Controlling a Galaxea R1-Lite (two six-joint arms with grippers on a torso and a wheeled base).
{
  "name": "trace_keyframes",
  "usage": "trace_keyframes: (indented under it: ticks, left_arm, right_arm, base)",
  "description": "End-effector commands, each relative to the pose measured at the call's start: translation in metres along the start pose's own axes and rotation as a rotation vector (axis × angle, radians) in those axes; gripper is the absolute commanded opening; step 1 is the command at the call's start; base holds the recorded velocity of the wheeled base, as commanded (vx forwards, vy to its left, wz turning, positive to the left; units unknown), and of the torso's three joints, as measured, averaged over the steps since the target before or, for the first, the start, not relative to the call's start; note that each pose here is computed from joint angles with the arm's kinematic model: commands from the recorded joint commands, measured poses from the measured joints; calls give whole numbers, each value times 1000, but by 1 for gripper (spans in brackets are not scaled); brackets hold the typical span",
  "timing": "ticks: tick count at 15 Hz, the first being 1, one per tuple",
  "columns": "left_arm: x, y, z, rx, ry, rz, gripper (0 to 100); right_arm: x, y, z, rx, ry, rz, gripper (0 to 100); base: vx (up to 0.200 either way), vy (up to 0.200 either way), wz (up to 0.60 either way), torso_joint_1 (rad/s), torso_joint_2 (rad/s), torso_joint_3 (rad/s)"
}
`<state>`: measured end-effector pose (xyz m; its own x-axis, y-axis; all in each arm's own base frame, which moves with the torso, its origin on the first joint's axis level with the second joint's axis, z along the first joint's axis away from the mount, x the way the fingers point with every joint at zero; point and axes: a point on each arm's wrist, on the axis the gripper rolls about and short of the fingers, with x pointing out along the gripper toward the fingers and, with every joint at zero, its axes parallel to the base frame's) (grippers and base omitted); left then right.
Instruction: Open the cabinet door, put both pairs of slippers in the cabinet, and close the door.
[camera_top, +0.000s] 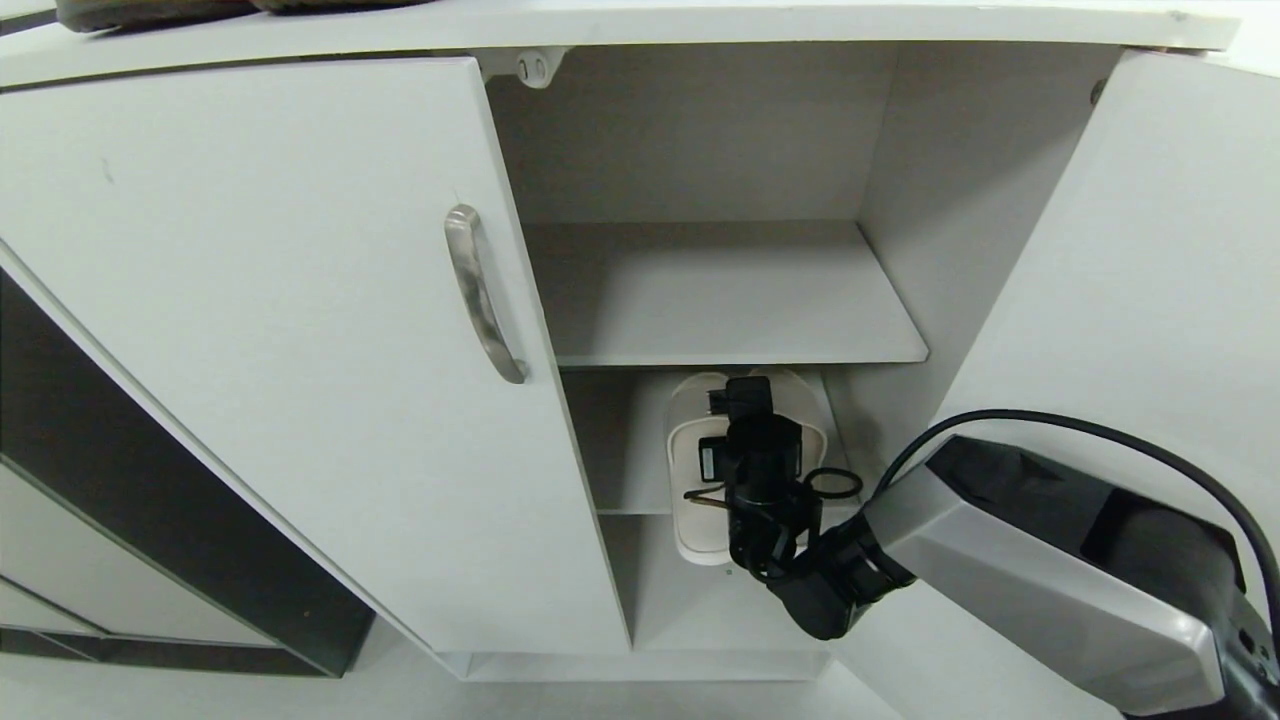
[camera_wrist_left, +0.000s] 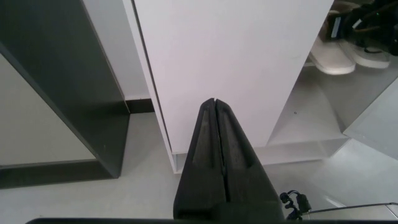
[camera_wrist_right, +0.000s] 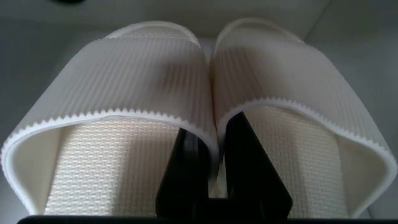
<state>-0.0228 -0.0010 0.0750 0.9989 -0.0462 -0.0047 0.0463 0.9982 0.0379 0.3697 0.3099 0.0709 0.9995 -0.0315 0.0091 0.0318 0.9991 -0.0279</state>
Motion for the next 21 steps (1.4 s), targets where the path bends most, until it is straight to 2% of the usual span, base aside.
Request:
trace_keyframes:
  ticks: [1, 15, 16, 21]
  left_arm:
    - [0, 0, 0, 0, 1, 0, 0]
    - [0, 0, 0, -7, 2, 2, 0]
    - [0, 0, 0, -7, 2, 2, 0]
    - [0, 0, 0, -7, 2, 2, 0]
  right_arm:
    - [11, 1, 4, 16, -15, -14, 0]
    - [17, 6, -9, 3, -2, -15, 0]
    - [17, 6, -9, 3, -2, -15, 100]
    - [11, 5, -10, 6, -3, -10, 100]
  base:
    - [0, 0, 0, 0, 0, 0]
    - [0, 0, 0, 0, 0, 0]
    - [0, 0, 0, 0, 0, 0]
    - [0, 0, 0, 0, 0, 0]
